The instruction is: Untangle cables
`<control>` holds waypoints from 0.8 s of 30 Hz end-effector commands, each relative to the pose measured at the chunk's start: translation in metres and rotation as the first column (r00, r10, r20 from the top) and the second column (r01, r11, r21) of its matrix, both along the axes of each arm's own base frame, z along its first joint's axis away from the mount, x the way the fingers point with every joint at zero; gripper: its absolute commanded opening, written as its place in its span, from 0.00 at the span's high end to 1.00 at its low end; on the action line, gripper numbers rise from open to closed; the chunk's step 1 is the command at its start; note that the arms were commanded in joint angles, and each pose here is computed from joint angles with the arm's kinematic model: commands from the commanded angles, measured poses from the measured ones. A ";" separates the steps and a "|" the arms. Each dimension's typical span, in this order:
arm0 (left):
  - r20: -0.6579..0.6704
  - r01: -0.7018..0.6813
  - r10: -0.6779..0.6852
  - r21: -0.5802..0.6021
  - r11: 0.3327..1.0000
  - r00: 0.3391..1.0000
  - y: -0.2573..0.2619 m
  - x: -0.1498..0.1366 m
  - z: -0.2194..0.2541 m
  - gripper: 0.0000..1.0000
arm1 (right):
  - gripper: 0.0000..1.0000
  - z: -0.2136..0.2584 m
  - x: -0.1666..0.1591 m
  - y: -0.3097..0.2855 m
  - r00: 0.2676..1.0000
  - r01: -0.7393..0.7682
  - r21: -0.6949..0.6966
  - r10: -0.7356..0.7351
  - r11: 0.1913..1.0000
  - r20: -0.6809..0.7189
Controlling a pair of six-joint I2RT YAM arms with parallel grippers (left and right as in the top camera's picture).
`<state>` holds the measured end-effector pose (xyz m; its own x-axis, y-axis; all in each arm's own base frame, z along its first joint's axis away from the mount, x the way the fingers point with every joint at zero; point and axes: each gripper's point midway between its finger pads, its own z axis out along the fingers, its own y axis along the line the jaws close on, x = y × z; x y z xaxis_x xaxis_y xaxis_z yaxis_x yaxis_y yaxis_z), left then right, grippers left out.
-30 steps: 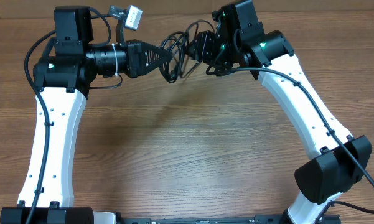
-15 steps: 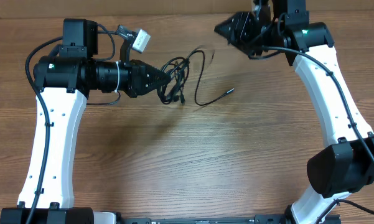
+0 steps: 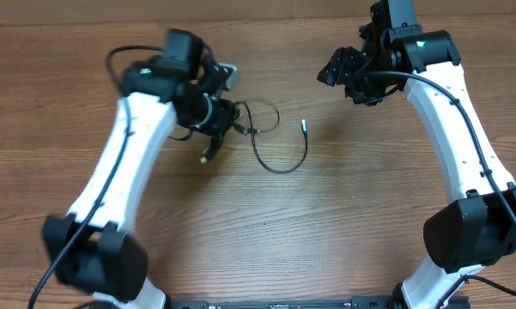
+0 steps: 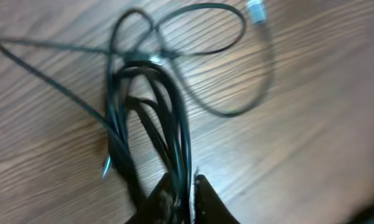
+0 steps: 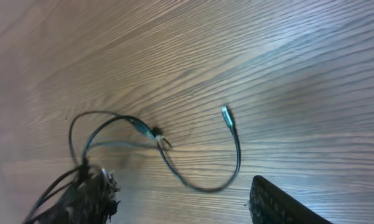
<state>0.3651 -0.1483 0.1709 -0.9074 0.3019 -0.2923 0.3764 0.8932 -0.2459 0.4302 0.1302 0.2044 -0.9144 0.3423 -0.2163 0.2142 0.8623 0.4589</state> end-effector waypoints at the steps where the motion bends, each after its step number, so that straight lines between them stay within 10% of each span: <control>1: -0.021 -0.036 0.041 0.170 0.985 0.999 0.005 0.004 -0.029 0.70 | 0.31 0.002 0.004 -0.017 0.999 0.034 -0.043 -0.033 0.998 0.018; 7: -0.031 -0.005 0.010 0.181 0.983 0.999 -0.006 0.000 -0.034 0.53 | 0.29 0.001 0.005 -0.026 0.999 0.053 -0.044 -0.053 0.998 0.012; 24: -0.063 -0.352 0.392 0.325 0.877 0.918 0.035 0.003 -0.078 0.62 | 0.28 0.000 0.004 -0.026 0.999 0.050 -0.047 -0.049 0.998 0.008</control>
